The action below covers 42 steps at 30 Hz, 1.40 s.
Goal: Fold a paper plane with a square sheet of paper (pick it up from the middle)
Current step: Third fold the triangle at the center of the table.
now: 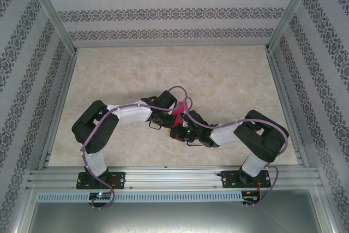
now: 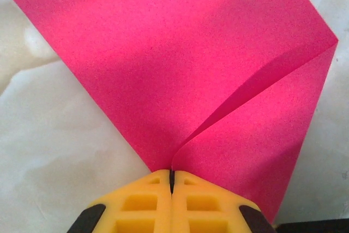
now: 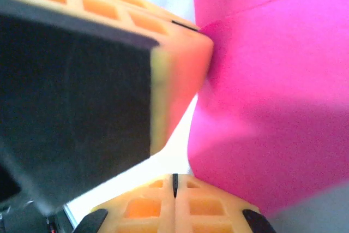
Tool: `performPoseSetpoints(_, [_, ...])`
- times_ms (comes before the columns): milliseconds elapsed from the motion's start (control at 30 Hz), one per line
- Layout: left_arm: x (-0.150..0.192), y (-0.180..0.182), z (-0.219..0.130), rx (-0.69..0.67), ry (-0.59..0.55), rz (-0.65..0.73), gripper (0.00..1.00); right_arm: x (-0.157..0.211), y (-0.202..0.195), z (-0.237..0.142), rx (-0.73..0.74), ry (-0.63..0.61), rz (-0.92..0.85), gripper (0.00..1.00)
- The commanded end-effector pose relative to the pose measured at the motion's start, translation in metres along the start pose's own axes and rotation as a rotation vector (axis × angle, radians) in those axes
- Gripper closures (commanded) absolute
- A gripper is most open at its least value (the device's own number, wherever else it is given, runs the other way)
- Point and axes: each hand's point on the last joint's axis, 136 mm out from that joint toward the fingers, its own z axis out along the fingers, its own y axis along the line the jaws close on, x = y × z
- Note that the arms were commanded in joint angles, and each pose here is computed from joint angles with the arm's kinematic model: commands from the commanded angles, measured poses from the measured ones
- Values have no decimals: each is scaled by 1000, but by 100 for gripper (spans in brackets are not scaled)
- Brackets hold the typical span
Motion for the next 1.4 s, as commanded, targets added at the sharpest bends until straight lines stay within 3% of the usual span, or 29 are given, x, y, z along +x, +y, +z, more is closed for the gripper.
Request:
performPoseSetpoints(0, [19,7,19,-18,73,13,100,-14,4,-24,2,-55,-25,100])
performPoseSetpoints(200, [19,7,18,-18,72,14,100,-42,4,-44,6,-98,-18,100])
performPoseSetpoints(500, [18,5,19,-13,76,15,100,-61,19,-21,-59,-63,-5,100])
performPoseSetpoints(733, [19,7,18,-20,74,14,100,-46,-42,-5,106,-43,75,100])
performPoseSetpoints(867, [20,7,20,-22,78,14,100,-39,-52,1,102,-25,100,100])
performPoseSetpoints(1167, [19,8,20,-22,79,15,100,-41,-44,-9,81,-47,86,100])
performPoseSetpoints(1367, [18,6,20,-19,78,15,100,-50,-13,-21,3,-68,56,100])
